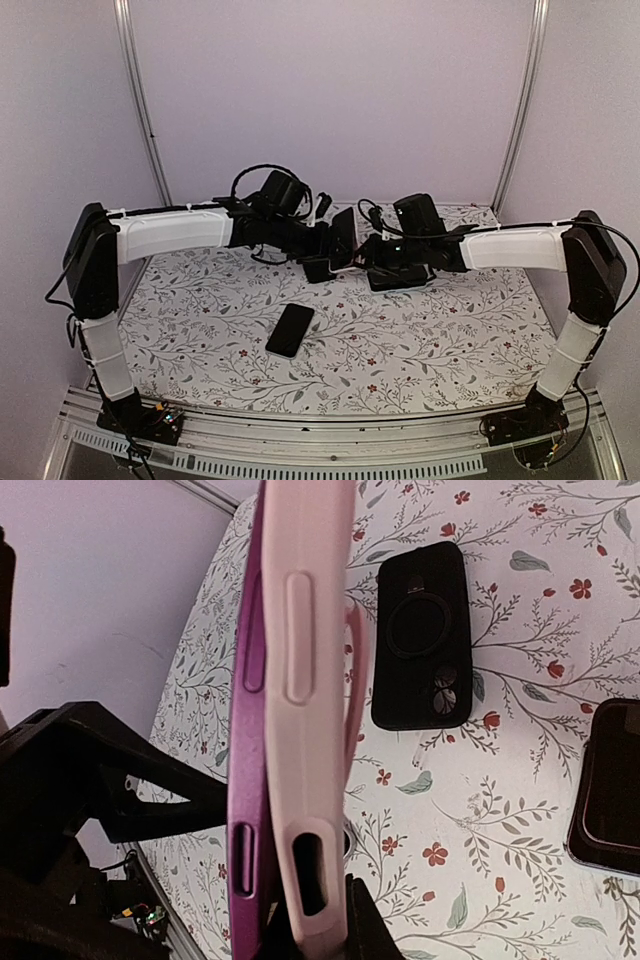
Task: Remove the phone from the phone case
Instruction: Remove the phone case from the phone.
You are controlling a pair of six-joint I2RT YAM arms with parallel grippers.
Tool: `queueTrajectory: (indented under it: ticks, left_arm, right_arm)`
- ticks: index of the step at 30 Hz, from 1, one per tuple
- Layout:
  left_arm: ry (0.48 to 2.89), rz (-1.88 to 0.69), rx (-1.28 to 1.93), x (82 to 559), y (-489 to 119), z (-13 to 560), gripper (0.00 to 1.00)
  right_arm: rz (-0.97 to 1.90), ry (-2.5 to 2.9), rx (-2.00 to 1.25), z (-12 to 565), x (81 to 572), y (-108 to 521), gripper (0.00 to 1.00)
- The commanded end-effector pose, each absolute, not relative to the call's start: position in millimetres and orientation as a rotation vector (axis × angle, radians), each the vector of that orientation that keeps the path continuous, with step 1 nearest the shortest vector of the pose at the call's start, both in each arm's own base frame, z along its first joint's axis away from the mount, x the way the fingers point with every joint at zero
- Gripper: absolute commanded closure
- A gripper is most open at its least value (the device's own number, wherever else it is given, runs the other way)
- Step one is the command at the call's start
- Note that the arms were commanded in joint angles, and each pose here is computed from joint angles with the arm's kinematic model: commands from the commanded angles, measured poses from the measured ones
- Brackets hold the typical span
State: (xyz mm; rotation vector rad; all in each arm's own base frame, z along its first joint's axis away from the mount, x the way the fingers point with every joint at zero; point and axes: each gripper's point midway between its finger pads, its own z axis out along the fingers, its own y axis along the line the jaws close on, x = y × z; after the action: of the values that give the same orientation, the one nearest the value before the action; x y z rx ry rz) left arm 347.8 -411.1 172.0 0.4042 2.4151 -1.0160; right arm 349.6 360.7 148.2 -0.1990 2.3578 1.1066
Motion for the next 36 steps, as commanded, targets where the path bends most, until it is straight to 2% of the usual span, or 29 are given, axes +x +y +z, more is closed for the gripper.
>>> queueTrajectory:
  ticks: [1, 12, 20, 23, 27, 36]
  left_arm:
    - [2.442, -0.856, 0.443, 347.5, -411.8, 164.0, 0.34]
    - [2.509, -0.554, 0.365, 367.1, -395.5, 141.9, 0.36]
    - [2.546, -0.601, 0.338, 367.5, -405.4, 127.6, 0.34]
    - [2.564, -0.580, 0.308, 371.5, -404.3, 118.9, 0.37]
    - [2.585, -0.513, 0.259, 377.6, -393.1, 102.7, 0.42]
    - [2.620, -0.456, 0.214, 381.5, -382.8, 76.4, 0.65]
  right_arm:
    - [1.011, 2.299, -0.254, 167.0, 359.0, 375.6, 1.00]
    - [0.912, 2.264, -0.289, 182.6, 356.1, 384.0, 1.00]
    - [0.738, 2.212, -0.334, 198.9, 349.9, 394.9, 1.00]
    - [0.708, 2.206, -0.339, 198.5, 348.1, 397.4, 1.00]
    - [0.665, 2.193, -0.335, 202.9, 346.5, 394.4, 1.00]
    - [0.628, 2.173, -0.364, 209.7, 340.2, 397.0, 1.00]
